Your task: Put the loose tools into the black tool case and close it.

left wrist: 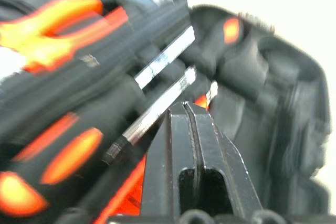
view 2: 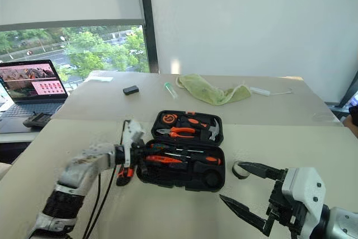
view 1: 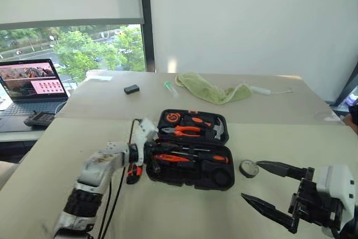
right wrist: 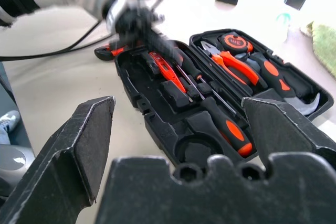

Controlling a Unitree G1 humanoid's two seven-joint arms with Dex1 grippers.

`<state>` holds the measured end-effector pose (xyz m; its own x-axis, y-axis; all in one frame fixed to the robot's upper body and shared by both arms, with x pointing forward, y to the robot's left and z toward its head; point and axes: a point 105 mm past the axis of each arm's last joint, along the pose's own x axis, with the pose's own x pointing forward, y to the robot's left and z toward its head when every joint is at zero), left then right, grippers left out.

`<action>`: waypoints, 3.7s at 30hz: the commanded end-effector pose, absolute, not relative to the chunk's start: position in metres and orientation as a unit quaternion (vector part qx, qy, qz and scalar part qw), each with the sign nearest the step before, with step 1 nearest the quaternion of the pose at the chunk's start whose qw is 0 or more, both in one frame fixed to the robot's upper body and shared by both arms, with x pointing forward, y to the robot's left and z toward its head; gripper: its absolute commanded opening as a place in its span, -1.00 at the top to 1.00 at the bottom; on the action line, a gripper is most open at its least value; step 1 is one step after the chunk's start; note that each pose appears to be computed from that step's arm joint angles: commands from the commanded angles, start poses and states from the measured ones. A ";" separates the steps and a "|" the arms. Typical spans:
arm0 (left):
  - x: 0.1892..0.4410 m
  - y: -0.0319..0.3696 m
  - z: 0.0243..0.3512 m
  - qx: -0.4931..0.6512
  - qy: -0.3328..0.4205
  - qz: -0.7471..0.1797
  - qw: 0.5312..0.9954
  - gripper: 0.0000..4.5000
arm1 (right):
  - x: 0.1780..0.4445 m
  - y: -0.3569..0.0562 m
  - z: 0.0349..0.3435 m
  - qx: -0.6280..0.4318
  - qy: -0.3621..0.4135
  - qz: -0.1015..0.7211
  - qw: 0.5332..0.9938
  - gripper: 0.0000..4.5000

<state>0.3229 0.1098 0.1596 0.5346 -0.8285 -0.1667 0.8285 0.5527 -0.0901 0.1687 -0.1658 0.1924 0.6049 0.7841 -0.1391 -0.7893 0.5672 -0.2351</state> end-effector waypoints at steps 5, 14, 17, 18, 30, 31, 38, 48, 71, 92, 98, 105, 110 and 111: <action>0.311 0.162 0.176 0.024 0.129 -0.267 0.955 -0.29 | 0.180 -0.164 0.196 -0.143 -0.012 0.476 0.868 -1.00; 0.288 0.169 0.120 0.047 0.267 -0.176 0.946 -0.61 | 0.191 -0.166 0.199 -0.151 -0.013 0.499 0.853 -1.00; 0.288 0.175 0.101 0.066 0.302 -0.144 0.940 -0.61 | 0.190 -0.168 0.201 -0.156 -0.009 0.501 0.851 -1.00; 0.288 0.177 0.096 0.070 0.310 -0.134 0.939 -0.61 | 0.189 -0.169 0.202 -0.158 -0.007 0.500 0.851 -1.00; 0.311 0.173 0.135 0.015 0.151 -0.190 0.970 0.22 | 0.184 -0.170 0.202 -0.156 -0.003 0.489 0.858 -1.00; 0.312 0.166 0.150 -0.001 0.124 -0.234 0.964 0.22 | 0.183 -0.170 0.202 -0.154 -0.005 0.490 0.858 -1.00; 0.293 0.112 0.180 0.154 0.123 -0.582 0.789 0.22 | 0.177 -0.168 0.200 -0.152 -0.005 0.503 0.851 -1.00; 0.299 0.087 0.141 0.300 0.156 -0.687 0.643 0.22 | 0.156 -0.184 0.200 -0.178 0.034 0.528 0.830 -1.00; 0.298 0.075 0.151 0.242 0.093 -0.721 0.642 -0.91 | 0.153 -0.186 0.206 -0.185 0.038 0.514 0.837 -1.00; 0.294 0.087 0.049 0.225 0.186 -0.653 0.699 0.98 | 0.158 -0.187 0.195 -0.167 0.066 0.472 0.863 -1.00; 0.295 0.077 0.048 0.119 0.269 -0.637 0.713 0.98 | 0.156 -0.179 0.183 -0.126 0.103 0.468 0.869 -1.00; 0.287 0.071 0.053 0.074 0.331 -0.645 0.684 0.98 | 0.161 -0.174 0.174 -0.102 0.130 0.465 0.870 -1.00; 0.286 0.068 0.078 0.046 0.283 -0.663 0.692 0.98 | 0.173 -0.175 0.177 -0.093 0.122 0.437 0.886 -1.00; 0.287 0.065 0.095 0.038 0.238 -0.672 0.700 0.98 | 0.174 -0.173 0.179 -0.091 0.114 0.437 0.887 -1.00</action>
